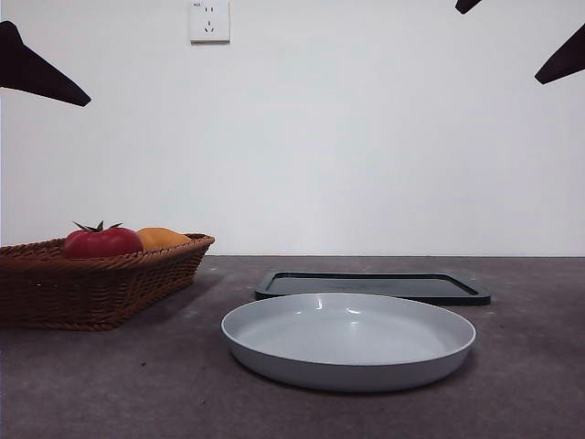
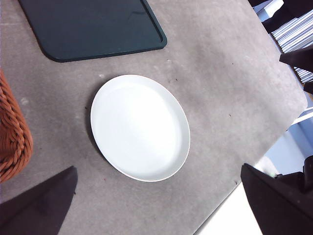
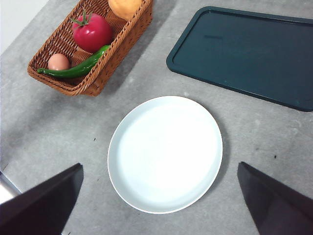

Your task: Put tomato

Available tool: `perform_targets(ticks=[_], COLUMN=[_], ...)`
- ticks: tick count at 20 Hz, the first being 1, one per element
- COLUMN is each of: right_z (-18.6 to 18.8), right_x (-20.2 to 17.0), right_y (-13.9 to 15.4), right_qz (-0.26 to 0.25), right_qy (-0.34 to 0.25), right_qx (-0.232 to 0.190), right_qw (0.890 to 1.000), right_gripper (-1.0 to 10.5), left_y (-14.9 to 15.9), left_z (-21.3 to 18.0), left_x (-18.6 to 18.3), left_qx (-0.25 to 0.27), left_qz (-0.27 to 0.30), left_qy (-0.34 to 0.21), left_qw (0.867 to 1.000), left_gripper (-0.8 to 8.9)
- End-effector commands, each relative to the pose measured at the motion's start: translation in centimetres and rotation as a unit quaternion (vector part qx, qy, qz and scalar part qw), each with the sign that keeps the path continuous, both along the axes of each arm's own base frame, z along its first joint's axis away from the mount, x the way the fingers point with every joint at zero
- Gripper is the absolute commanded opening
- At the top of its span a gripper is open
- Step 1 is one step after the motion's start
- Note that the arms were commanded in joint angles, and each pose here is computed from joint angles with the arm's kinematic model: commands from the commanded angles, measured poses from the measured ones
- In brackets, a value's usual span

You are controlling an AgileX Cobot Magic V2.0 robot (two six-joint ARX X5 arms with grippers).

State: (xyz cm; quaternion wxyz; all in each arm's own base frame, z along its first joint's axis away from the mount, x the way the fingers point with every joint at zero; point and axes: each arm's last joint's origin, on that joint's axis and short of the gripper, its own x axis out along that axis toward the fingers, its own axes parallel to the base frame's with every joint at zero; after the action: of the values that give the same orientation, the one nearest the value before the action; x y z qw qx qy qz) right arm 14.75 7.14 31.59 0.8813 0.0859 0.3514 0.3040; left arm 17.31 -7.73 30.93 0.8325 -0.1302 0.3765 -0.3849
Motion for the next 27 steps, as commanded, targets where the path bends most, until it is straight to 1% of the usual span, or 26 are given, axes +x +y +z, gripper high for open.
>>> perform_targets(ticks=[1, 2, 3, 4, 6, 7, 9, 11, 12, 16, 19, 23, 27], right_z=[0.4, 0.4, 0.4, 0.4, 0.4, 0.4, 0.4, 0.4, 0.4, 0.4, 0.4, 0.4, 0.4], right_x=[0.1, 0.1, 0.1, 0.1, 0.1, 0.1, 0.1, 0.1, 0.1, 0.1, 0.1, 0.1, 0.1], right_y=[0.1, 0.1, 0.1, 0.1, 0.1, 0.1, 0.1, 0.1, 0.1, 0.1, 0.1, 0.1, 0.1], right_qz=[0.005, 0.005, 0.005, 0.005, 0.005, 0.005, 0.005, 0.005, 0.005, 0.005, 0.005, 0.005, 0.005], right_qy=[-0.011, -0.011, -0.011, -0.011, -0.011, -0.012, -0.012, -0.011, -0.011, -0.011, -0.012, -0.012, -0.012], right_qx=[0.000, 0.000, 0.000, 0.000, 0.001, 0.001, 0.001, 0.001, 0.001, 0.001, 0.001, 0.001, 0.001], right_qw=[1.000, 1.000, 1.000, 1.000, 1.000, 1.000, 1.000, 1.000, 1.000, 1.000, 1.000, 1.000, 1.000], right_gripper=[5.1, 5.2, 5.6, 6.1, 6.2, 6.2, 6.1, 6.2, 6.1, 6.1, 6.2, 6.1, 6.1], left_y=[-0.1, 0.0, 0.2, 0.4, 0.9, 1.3, 1.9, 2.4, 2.6, 2.7, 2.2, 1.6, 1.3], left_z=[0.7, 0.7, 0.7, 0.8, 1.0, 1.3, 2.0, 2.7, 2.9, 2.5, 0.9, -2.2, -5.8], left_x=[0.2, 0.2, 0.4, 0.6, 1.5, 2.1, 3.9, 6.5, 8.0, 13.7, 17.2, 20.9, 23.2], left_qx=[0.000, 0.000, 0.003, 0.012, 0.047, 0.073, 0.143, 0.205, 0.226, 0.251, 0.264, 0.278, 0.286], left_qz=[-0.007, -0.004, 0.004, 0.020, 0.068, 0.096, 0.139, 0.166, 0.173, 0.177, 0.167, 0.150, 0.142], left_qy=[-0.019, -0.019, -0.019, -0.020, -0.018, -0.014, -0.005, 0.008, 0.017, 0.034, 0.051, 0.067, 0.091], left_qw=[1.000, 1.000, 1.000, 1.000, 0.996, 0.993, 0.980, 0.964, 0.958, 0.951, 0.949, 0.946, 0.943], left_gripper=[6.26, 6.25, 6.25, 6.24, 6.21, 6.21, 6.21, 6.21, 6.21, 6.21, 6.21, 6.21, 6.21])
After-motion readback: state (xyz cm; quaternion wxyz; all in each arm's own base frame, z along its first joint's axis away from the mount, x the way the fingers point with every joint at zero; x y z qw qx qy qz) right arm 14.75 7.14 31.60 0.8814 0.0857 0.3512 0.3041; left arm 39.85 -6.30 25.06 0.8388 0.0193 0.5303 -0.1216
